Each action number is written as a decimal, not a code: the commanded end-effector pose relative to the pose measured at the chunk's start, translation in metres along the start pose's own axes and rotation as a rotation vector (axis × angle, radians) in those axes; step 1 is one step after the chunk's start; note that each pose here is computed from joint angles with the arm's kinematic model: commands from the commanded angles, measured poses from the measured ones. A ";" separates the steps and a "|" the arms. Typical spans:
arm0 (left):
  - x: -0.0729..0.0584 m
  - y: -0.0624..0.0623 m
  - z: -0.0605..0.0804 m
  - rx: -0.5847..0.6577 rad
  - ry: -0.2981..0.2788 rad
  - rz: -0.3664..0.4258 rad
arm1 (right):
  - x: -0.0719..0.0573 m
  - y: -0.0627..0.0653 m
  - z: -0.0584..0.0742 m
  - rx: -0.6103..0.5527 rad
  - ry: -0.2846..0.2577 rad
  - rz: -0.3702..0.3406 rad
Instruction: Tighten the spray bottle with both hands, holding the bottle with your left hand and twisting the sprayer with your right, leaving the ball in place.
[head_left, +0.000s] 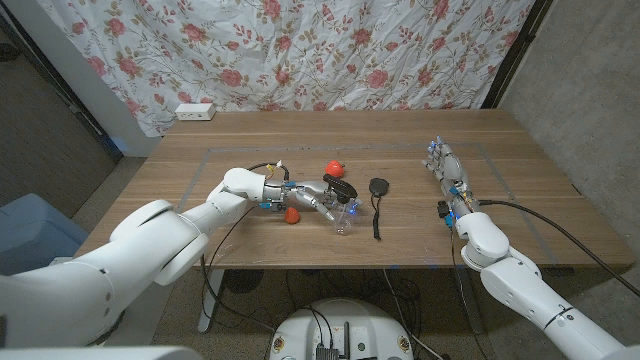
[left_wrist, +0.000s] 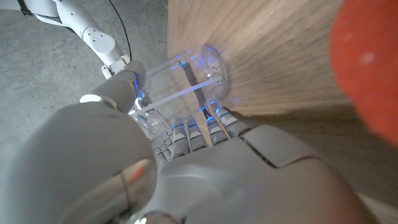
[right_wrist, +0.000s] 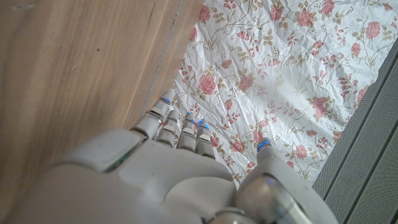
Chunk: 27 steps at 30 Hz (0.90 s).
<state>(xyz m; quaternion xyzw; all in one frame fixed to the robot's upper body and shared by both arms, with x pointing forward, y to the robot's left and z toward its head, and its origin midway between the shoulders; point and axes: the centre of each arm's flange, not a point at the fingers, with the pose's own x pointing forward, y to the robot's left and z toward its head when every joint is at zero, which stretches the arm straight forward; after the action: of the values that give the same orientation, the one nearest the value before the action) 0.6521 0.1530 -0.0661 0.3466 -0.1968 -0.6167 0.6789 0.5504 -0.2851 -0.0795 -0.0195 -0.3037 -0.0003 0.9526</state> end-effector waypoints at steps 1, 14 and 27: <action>0.014 0.001 -0.004 -0.028 0.021 0.011 | -0.003 -0.004 0.000 0.001 0.003 -0.009; 0.021 0.006 -0.002 -0.040 0.035 0.024 | 0.001 -0.008 -0.002 0.003 0.010 -0.008; 0.018 0.012 -0.001 -0.041 0.035 0.049 | 0.002 -0.009 -0.003 0.005 0.013 -0.013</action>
<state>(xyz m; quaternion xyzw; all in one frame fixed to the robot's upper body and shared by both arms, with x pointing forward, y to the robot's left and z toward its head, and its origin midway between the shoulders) 0.6617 0.1343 -0.0646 0.3429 -0.1796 -0.6044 0.6963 0.5522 -0.2927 -0.0803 -0.0159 -0.2997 -0.0041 0.9539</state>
